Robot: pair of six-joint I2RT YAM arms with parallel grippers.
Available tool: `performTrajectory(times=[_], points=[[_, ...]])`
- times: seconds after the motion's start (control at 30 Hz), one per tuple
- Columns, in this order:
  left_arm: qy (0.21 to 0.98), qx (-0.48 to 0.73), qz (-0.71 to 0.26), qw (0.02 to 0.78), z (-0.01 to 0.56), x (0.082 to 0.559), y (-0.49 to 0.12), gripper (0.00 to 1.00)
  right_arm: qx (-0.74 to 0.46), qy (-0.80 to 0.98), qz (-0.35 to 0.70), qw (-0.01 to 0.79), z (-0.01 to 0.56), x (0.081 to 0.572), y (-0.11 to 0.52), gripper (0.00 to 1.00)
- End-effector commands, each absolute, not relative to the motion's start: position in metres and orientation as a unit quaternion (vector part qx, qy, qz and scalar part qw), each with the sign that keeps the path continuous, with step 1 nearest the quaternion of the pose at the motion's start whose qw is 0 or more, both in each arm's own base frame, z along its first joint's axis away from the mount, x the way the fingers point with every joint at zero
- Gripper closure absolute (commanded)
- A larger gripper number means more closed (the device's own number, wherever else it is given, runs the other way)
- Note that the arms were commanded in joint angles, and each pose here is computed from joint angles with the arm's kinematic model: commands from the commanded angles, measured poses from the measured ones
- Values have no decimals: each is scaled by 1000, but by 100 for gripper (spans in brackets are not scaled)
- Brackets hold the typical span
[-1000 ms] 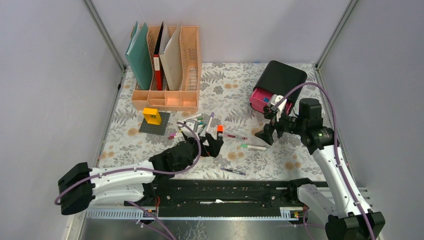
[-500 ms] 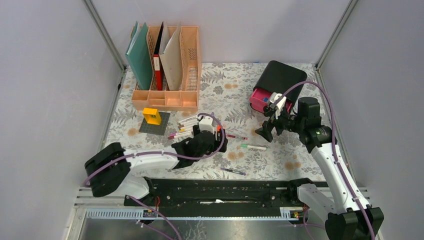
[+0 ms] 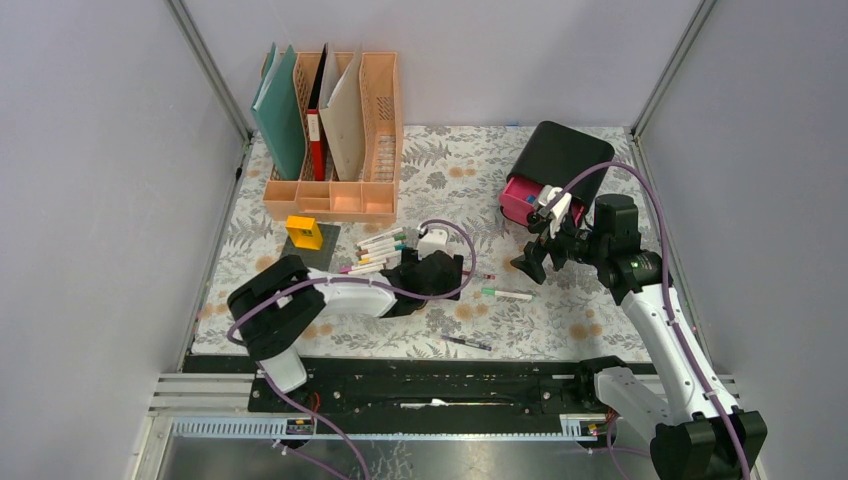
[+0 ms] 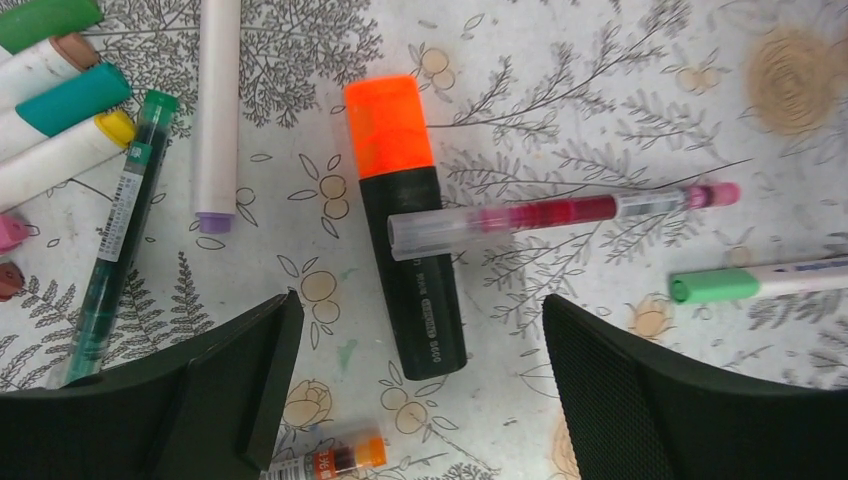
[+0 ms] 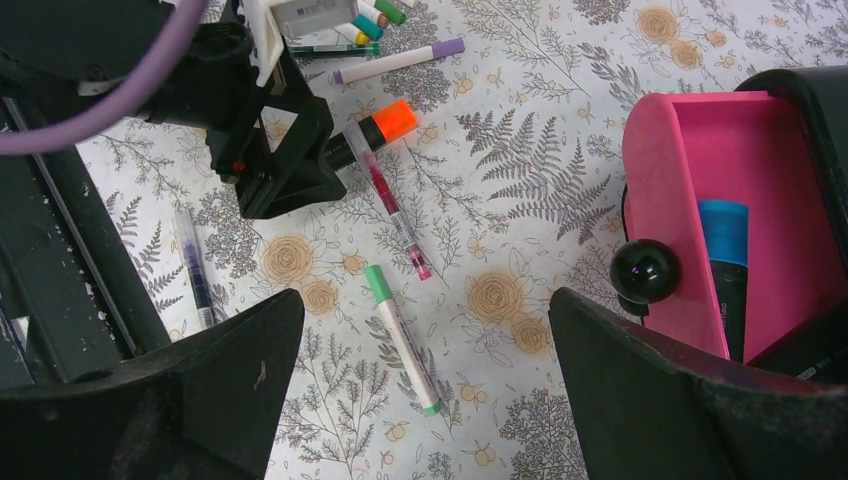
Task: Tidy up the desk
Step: Pick up the stationery from the center of the board.
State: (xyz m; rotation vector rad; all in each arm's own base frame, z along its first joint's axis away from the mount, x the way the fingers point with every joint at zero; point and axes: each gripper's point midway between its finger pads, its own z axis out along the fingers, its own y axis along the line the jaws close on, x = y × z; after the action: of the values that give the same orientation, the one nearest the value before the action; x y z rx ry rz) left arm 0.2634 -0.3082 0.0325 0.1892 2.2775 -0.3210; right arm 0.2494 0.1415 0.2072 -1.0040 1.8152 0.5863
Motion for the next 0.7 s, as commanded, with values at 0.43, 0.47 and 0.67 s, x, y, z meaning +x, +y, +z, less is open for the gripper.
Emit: performTrajectory(times=[0.43,0.47,0.67], points=[[914,75,-47,395,13,289,-302,57,-415,733,229,488,212,255,141,0],[915,76,-43,393,12,289,-303,57,-415,733,229,488,212,255,141,0],[920,88,-4,382,5,289,-294,68,-416,732,233,487,213,254,142,0]])
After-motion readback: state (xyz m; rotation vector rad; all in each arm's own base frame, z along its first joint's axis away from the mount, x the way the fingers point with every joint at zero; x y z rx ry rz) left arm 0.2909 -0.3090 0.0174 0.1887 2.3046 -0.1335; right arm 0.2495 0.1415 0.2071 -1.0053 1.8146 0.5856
